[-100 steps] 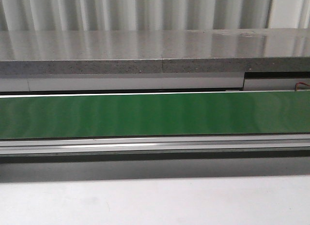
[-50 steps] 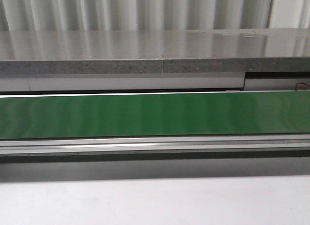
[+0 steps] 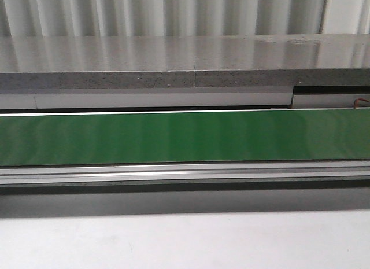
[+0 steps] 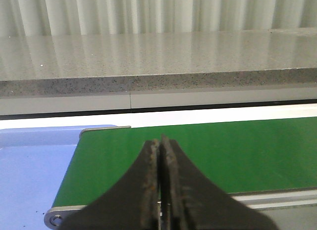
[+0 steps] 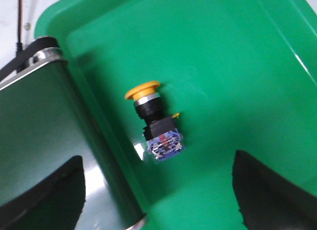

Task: Move button from right to left
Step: 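Grasp the yellow button by its black body with the right gripper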

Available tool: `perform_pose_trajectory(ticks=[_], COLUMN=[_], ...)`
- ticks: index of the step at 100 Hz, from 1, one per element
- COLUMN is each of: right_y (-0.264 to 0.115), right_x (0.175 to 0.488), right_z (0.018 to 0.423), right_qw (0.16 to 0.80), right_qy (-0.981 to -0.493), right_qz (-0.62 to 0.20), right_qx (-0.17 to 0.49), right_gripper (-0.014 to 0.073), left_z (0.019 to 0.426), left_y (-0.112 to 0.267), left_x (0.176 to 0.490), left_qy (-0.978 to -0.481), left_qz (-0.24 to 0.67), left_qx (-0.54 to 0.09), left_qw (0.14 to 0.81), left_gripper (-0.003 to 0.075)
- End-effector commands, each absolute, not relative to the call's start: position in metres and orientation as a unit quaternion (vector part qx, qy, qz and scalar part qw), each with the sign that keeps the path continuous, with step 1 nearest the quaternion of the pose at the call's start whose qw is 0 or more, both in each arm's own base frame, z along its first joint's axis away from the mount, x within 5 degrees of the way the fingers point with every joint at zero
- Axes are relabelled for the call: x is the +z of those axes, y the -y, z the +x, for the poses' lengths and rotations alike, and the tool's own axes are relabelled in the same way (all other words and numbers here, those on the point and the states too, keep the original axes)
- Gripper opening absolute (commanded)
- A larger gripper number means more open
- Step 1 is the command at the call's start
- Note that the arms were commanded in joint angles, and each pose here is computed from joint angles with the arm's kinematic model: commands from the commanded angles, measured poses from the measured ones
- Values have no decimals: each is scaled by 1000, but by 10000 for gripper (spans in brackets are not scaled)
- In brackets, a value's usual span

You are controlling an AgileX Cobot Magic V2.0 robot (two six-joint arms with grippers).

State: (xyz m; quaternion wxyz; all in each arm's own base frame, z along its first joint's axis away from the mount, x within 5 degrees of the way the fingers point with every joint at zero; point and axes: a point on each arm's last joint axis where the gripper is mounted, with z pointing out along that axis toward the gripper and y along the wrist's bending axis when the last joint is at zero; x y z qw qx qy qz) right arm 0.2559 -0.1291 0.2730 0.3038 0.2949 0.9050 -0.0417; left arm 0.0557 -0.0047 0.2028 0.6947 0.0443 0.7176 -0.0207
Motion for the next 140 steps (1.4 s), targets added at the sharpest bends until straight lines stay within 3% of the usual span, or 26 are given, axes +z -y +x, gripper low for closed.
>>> perform_pose_trajectory(ticks=[1,46,80,113,127,140], right_y=[139,159,165,170,171,171], right_x=[281,239,222,188,176,174], right_z=[267,306,315,323,325,324], right_qw=[348,301,294,254,239,232], right_qy=[-889,-905,-907,-921,-925,-927], right_qz=[292,299,297,291,292,293], right_qx=[-51,-42,-44,-46,-43,-42], right_gripper=[603,603,603,592,489,279], left_z=[54,54,54,54,54,54], left_y=[6,6,6,6,6,6], left_x=[203,203,203,203,203,203], left_qy=[-685,-685,-685,-685,-685,-685], left_qz=[41,41,41,41,41,41], left_qx=[-32,-32,-32,-32,-32,-32], left_qw=[727,727,727,727,727,727], left_gripper=[-20,-20,-20,-20,-20,-20])
